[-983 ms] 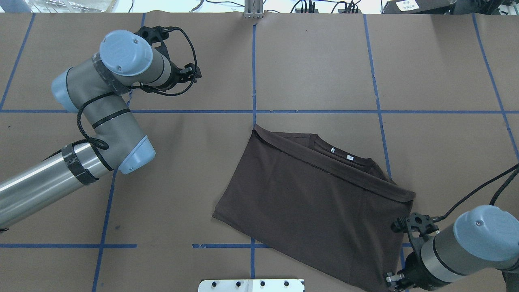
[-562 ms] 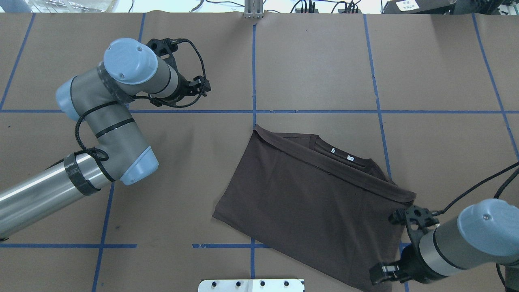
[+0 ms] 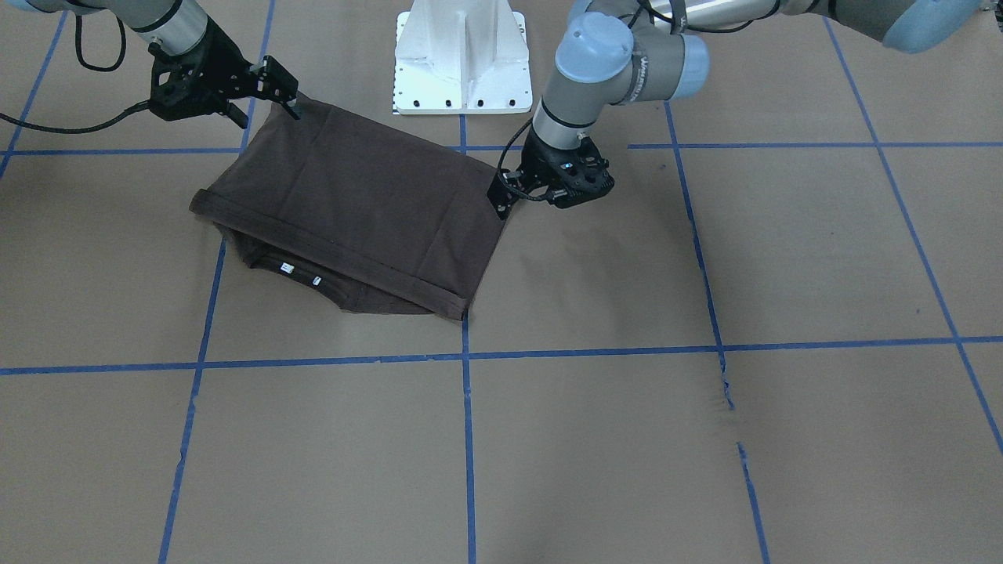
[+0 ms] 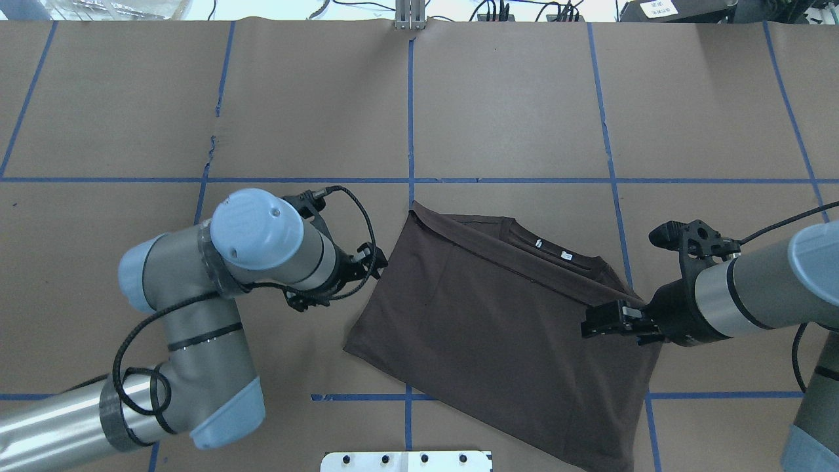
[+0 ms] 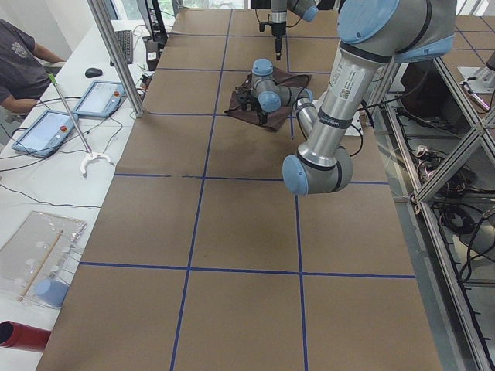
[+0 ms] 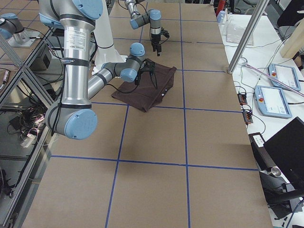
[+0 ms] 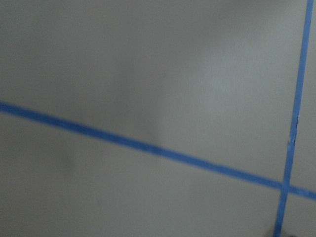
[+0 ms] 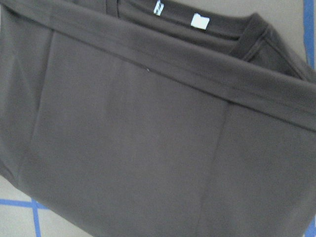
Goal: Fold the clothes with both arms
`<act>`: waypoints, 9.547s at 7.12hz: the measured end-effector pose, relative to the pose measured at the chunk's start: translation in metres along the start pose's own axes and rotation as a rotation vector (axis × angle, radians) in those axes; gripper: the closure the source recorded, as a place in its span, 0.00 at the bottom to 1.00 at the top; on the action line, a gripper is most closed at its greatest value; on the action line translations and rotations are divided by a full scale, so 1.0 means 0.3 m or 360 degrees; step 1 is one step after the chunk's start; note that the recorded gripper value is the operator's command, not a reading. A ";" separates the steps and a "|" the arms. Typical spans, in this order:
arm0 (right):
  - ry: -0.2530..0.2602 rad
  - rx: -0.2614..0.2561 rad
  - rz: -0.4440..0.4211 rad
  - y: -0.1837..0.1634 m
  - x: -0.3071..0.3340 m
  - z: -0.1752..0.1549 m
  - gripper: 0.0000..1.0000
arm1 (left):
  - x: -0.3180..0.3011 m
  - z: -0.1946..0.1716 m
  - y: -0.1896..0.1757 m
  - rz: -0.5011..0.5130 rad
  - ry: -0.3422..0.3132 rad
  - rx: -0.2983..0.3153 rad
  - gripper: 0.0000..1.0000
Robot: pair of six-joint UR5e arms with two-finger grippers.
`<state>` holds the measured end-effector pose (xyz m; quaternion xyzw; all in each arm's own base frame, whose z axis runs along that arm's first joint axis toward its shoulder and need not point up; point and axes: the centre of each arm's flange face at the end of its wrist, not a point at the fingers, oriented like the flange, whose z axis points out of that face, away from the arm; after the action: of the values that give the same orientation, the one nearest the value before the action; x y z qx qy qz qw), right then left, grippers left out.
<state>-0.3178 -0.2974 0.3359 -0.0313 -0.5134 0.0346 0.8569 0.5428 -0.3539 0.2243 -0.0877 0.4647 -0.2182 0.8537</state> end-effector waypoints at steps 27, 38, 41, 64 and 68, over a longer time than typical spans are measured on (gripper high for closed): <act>-0.0046 0.0097 0.0016 -0.145 -0.093 0.037 0.00 | 0.318 0.127 -0.999 0.0225 0.0183 0.0696 0.00; 0.0340 0.0146 -0.0046 -0.215 -0.431 0.202 0.00 | 0.040 -0.288 -0.831 0.0534 0.0040 0.0610 0.00; 0.0567 0.0176 -0.0172 -0.106 -0.643 0.415 0.00 | -0.034 -0.400 -0.578 0.0598 0.0045 0.0484 0.00; 0.0924 0.0062 -0.0388 -0.126 -0.321 0.534 0.00 | -0.072 -0.313 -0.449 0.0574 0.0028 0.0373 0.00; 0.0676 0.0091 -0.0381 -0.171 -0.453 0.333 0.00 | -0.095 -0.248 -0.364 0.0486 0.0017 0.0302 0.00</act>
<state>-0.4685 -0.3592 0.2683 0.0473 -0.3207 -0.0600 0.9441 0.4357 -0.4340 0.2431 0.0661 0.4546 -0.1295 0.8788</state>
